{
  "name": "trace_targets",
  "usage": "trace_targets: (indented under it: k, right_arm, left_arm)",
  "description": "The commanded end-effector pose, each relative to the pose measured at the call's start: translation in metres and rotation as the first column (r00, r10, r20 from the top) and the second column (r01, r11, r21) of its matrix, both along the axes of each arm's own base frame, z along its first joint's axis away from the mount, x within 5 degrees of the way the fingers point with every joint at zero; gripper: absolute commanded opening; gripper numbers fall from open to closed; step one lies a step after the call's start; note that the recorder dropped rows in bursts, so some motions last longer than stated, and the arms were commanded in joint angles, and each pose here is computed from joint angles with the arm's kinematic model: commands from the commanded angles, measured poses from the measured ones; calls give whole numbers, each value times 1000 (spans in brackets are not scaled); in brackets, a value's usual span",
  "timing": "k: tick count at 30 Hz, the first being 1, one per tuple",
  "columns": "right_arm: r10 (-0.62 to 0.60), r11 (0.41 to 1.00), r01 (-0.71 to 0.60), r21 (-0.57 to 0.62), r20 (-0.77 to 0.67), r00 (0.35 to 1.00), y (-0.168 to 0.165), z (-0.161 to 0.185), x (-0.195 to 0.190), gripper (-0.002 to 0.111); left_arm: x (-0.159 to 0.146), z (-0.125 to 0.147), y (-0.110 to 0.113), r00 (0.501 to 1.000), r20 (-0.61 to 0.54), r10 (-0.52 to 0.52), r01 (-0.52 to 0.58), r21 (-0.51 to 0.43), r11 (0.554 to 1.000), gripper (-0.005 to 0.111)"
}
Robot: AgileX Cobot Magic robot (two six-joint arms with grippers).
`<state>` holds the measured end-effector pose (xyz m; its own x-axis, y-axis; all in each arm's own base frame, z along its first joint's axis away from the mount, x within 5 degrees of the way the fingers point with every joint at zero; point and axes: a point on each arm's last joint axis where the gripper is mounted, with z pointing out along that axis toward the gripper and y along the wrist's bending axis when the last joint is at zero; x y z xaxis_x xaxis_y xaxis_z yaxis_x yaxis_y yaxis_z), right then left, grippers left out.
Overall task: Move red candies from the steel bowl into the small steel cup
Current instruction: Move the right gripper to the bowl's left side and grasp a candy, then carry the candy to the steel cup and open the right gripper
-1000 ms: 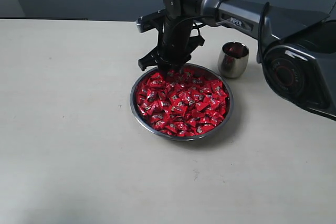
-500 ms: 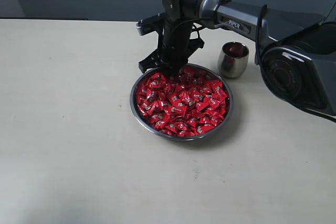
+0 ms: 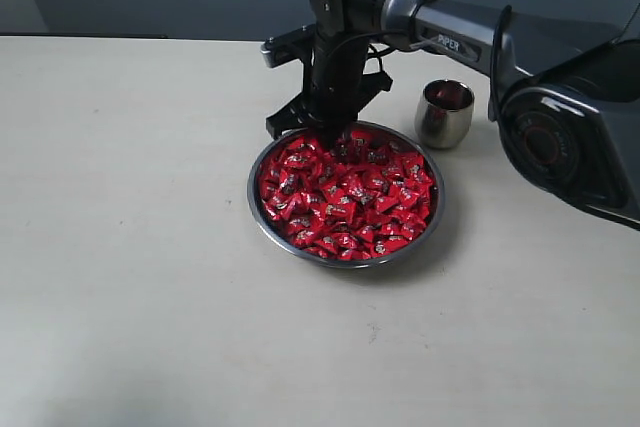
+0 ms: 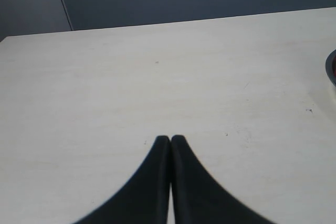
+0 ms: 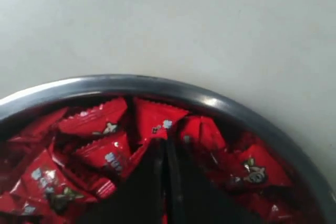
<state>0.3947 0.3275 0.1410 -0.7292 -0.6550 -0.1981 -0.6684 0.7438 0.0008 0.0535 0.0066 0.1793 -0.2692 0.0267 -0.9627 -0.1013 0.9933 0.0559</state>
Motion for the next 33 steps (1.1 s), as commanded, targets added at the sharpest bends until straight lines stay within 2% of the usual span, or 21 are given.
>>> trace_targets:
  k: [1, 6, 11, 15, 22, 28, 33]
  right_arm:
    - [7, 1000, -8, 23, 61, 998, -4, 37, -1, -1]
    - [11, 1000, -12, 2, 101, 995, -10, 57, -2, -1]
    - [-45, 998, 52, -35, 169, 985, -24, 76, 4, -1]
    - [-105, 993, 112, -26, 192, 976, -49, 92, 16, -1]
    - [-268, 962, 274, -1, 198, 943, -121, 113, 49, -1]
    - [-366, 926, 353, 136, 94, 926, -165, 114, 67, -1]
    - [-349, 929, 339, 150, 46, 936, -166, 97, 72, -1]
  left_arm:
    - [0, 4, 0, 1000, 21, 0, 0, 2, 1000, 0]
    - [0, 4, 0, 1000, 21, 0, 0, 2, 1000, 0]
    - [0, 4, 0, 1000, 21, 0, 0, 2, 1000, 0]
    - [0, 4, 0, 1000, 21, 0, 0, 2, 1000, 0]
    - [0, 4, 0, 1000, 21, 0, 0, 2, 1000, 0]
    - [0, 4, 0, 1000, 21, 0, 0, 2, 1000, 0]
    - [0, 4, 0, 1000, 21, 0, 0, 2, 1000, 0]
